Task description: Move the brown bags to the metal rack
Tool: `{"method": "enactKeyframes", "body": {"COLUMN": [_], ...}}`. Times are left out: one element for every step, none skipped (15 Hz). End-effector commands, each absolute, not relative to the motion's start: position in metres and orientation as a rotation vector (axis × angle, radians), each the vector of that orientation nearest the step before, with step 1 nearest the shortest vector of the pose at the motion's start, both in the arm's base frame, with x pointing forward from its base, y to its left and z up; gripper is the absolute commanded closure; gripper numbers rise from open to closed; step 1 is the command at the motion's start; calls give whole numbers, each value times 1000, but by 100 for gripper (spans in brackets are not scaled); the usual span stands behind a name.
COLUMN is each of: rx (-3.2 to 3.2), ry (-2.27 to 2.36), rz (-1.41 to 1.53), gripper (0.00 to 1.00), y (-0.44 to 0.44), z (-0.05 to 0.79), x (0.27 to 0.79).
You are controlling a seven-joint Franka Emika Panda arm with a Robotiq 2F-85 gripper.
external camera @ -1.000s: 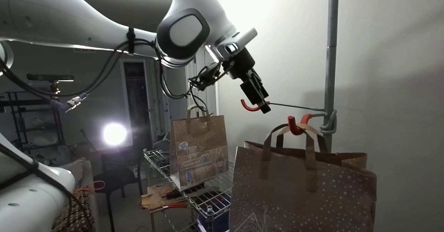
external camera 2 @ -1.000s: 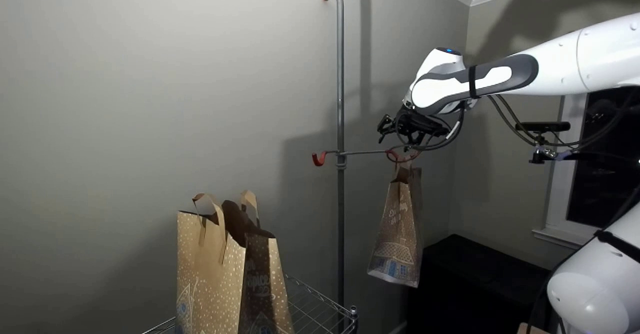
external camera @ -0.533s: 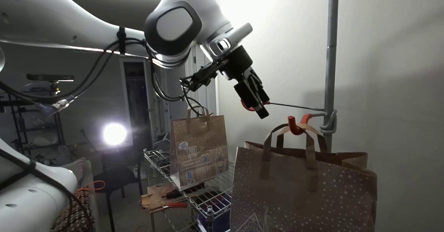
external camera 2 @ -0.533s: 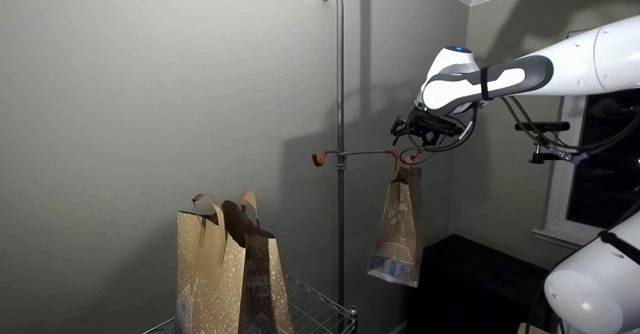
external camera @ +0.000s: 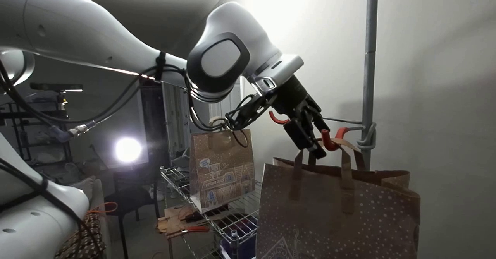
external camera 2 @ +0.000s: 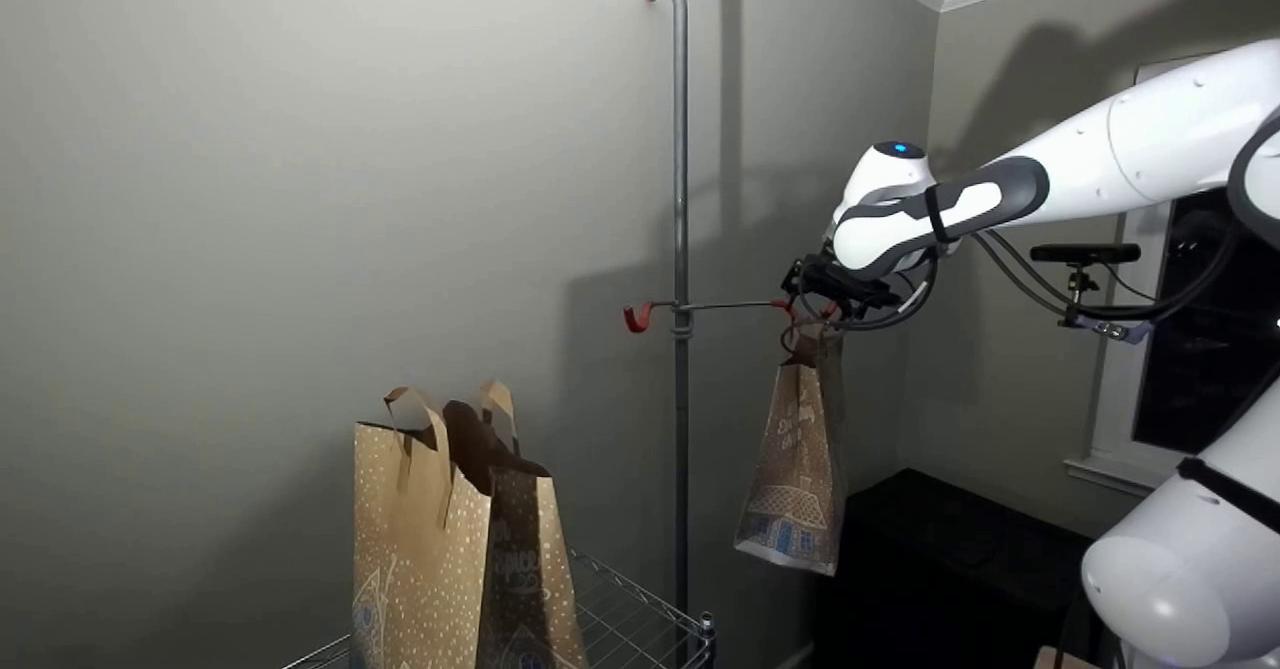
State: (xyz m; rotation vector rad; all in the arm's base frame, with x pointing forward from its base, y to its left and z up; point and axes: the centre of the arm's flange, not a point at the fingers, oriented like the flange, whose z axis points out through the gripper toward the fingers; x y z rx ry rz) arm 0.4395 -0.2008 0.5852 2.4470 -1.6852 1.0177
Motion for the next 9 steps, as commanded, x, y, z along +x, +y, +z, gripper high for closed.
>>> {"method": "enactKeyframes", "body": {"rx": [2359,2362,2368,2380,2385,2388,2389,2377,2368], "ry": [-1768,-1782,-1795,-1803,-1806,-1802,-1805,-1820,-1839], "rz": [1077,1077,1074,1065,1063,1067,1070,1061,1045], "gripper": [0,0,0,0,0,0,0,10,26], "y": [-206,-204,-202,-198,-195,-191,-189,-187,-186], "z": [580,580,580,580,581,582,582,582,581], "x": [448,449,450,451,452,454,455,457,459]}}
